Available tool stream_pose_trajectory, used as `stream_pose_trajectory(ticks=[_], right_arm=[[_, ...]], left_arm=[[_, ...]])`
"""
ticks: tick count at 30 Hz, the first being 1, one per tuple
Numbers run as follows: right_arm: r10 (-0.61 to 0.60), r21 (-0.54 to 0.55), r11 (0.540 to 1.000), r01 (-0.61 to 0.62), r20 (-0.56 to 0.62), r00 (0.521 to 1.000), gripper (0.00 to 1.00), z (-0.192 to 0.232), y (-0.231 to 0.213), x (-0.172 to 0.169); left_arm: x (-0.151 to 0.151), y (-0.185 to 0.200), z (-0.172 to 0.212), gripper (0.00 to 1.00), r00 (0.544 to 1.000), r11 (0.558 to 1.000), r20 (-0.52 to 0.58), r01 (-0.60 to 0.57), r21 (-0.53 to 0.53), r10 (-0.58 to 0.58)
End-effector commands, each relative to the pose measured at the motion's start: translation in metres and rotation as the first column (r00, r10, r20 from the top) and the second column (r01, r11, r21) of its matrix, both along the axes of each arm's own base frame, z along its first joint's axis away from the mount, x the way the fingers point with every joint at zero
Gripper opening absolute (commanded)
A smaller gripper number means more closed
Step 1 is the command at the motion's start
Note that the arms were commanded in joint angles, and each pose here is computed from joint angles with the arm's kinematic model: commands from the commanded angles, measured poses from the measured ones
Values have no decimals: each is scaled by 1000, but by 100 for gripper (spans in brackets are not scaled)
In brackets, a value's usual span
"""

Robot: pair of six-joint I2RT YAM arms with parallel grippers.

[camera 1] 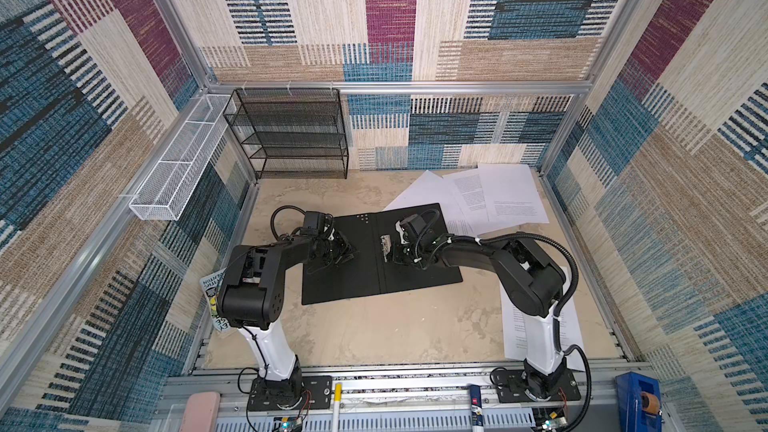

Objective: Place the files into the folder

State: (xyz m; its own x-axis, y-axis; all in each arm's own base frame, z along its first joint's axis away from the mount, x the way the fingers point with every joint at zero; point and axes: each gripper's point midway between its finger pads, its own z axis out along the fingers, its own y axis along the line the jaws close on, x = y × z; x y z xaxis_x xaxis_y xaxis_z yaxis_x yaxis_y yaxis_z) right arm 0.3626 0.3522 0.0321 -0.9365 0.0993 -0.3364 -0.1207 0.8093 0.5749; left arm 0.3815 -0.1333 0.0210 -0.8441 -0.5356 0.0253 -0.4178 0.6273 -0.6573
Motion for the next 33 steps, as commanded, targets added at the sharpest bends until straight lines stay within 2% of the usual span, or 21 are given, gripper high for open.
stream_pose_trajectory(ticks=[1,5,10,14,16,22,25,27,30,33], right_arm=[[-82,-139,988,74,-60,995,0,-20,-35,-9],[-29,-53,998,28,-20,999,0,11,-19,-5],[138,106,985,-139,12,990,0,43,23,-4],[195,167,966,-199,41,980,18,59,45,7],[200,184,961,-208,62,978,32,70,54,17],[207,243,943,-228,107,972,54,94,73,45],[195,242,946,-218,114,974,57,97,71,62],[173,211,957,-200,143,975,69,105,63,68],[157,159,970,-183,162,974,70,112,45,64],[162,142,972,-186,168,972,61,113,26,39]], left_arm=[[-46,43,-48,35,970,969,-225,-39,246,96],[-46,43,-49,35,970,969,-225,-35,246,93],[-44,42,-50,35,971,970,-225,-21,240,76],[-45,40,-51,35,971,973,-228,-17,231,71],[-45,39,-49,35,972,974,-224,-17,225,69],[-43,37,-41,35,976,977,-209,-22,212,67],[-40,35,-34,36,979,980,-193,-26,197,65],[-37,34,-29,36,980,981,-189,-23,192,60],[-34,30,-25,36,982,985,-181,-25,169,56],[-31,27,-21,36,984,988,-172,-27,150,53]])
